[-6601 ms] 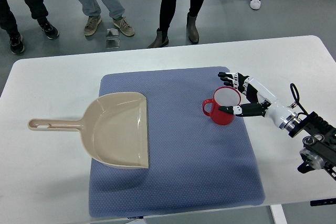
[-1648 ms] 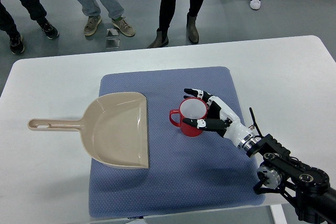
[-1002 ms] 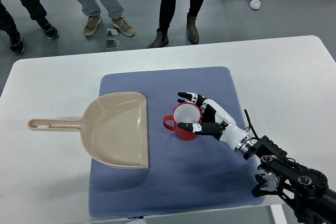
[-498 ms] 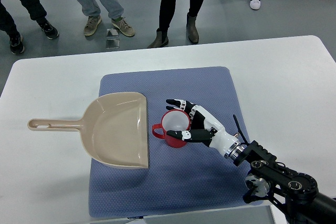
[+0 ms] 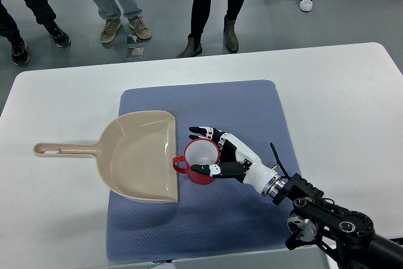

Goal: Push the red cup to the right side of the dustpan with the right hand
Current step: 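Push the red mug with the right hand toward the dustpan, then nudge the red mug against the dustpan's edge with the right hand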

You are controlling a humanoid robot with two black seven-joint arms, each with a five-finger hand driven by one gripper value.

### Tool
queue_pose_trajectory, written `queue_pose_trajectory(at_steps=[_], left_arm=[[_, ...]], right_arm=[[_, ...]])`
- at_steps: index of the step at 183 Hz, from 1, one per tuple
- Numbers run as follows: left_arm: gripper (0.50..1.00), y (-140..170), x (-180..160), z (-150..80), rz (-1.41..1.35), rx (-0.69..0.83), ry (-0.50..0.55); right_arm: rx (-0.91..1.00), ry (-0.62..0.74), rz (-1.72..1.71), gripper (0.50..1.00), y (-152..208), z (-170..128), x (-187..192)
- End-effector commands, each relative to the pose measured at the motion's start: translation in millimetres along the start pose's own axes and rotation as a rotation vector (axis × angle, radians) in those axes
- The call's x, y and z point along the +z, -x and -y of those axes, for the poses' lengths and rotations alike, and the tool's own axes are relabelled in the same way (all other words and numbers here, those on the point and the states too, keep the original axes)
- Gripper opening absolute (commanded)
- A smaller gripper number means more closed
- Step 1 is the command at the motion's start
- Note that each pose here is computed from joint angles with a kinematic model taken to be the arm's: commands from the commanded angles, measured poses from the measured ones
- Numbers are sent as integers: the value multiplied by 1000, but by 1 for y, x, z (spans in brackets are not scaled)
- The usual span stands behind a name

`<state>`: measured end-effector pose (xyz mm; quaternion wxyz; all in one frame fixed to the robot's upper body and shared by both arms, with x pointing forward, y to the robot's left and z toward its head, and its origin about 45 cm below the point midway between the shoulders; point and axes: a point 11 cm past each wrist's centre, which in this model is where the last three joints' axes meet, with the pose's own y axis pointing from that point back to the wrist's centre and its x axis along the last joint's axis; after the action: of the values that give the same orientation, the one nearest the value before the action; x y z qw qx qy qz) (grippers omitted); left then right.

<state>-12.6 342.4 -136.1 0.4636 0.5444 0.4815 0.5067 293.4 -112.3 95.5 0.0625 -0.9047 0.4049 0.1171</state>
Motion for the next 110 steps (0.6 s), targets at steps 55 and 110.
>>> queue_pose_trajectory(at_steps=[55,110], left_arm=[[1000,0,0,0,0,0,0],[1000,0,0,0,0,0,0]], right_arm=[[-30,10,9,928,10,2,4],[-51,11,12,928,17,5,5]])
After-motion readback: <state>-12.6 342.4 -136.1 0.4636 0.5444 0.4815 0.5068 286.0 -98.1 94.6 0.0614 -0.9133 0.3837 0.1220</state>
